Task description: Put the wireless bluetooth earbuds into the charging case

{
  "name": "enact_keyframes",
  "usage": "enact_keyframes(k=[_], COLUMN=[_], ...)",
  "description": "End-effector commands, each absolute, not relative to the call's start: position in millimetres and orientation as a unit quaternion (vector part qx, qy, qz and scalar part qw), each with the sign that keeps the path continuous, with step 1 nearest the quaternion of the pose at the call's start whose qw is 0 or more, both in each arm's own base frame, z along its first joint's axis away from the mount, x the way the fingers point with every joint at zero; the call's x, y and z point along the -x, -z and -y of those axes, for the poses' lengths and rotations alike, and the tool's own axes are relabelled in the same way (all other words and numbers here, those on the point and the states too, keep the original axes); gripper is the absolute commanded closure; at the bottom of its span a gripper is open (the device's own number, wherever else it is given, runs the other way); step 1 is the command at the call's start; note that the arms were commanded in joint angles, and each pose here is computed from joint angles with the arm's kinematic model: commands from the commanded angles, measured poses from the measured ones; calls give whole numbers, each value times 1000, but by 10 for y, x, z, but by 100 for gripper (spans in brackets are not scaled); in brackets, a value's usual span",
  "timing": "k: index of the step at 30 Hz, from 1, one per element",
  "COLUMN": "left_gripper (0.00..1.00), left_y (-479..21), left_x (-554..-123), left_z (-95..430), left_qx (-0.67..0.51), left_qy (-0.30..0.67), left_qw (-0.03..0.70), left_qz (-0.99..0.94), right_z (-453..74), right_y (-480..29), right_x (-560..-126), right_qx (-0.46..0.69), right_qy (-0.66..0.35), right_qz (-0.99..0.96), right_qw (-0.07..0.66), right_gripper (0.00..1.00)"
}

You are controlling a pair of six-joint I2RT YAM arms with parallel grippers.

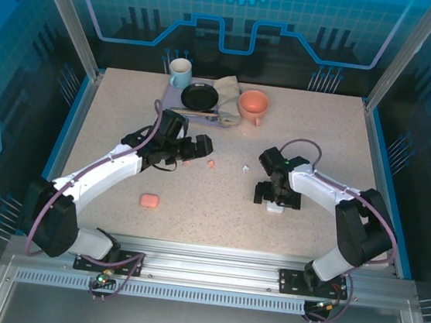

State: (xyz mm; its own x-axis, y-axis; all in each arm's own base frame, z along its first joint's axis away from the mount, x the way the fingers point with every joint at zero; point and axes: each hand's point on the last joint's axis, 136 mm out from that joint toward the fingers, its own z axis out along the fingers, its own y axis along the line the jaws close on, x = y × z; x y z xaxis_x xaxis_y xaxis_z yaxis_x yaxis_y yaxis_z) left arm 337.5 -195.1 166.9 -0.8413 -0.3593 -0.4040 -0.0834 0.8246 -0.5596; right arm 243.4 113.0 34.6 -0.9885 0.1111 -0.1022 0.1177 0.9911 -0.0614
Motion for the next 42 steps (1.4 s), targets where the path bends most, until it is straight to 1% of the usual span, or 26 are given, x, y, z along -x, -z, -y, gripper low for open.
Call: enact_keyframes(k=[1, 11, 25, 42], left_gripper=[1, 1, 1, 1], left_y=[-1807, -1839, -1805, -1826], left_x=[-3409, -3415, -3382, -3375], left_z=[2009, 2100, 2227, 2276], left_qx=[125, 119, 109, 103], left_qy=[281, 282, 275, 281], left_qw=[262, 262, 258, 257], left_qz=[-915, -915, -920, -919], right_z=[-1145, -1080, -1056, -1082], right_y=[-337, -168, -101, -122], right_x=[-2541, -2507, -2521, -2439], right_qx=[-72, -103, -109, -106], right_qy=[35, 6, 9, 11], right_qz=[-995, -994, -993, -994], right_qw=[60, 43, 36, 15], right_gripper=[6, 8, 8, 16])
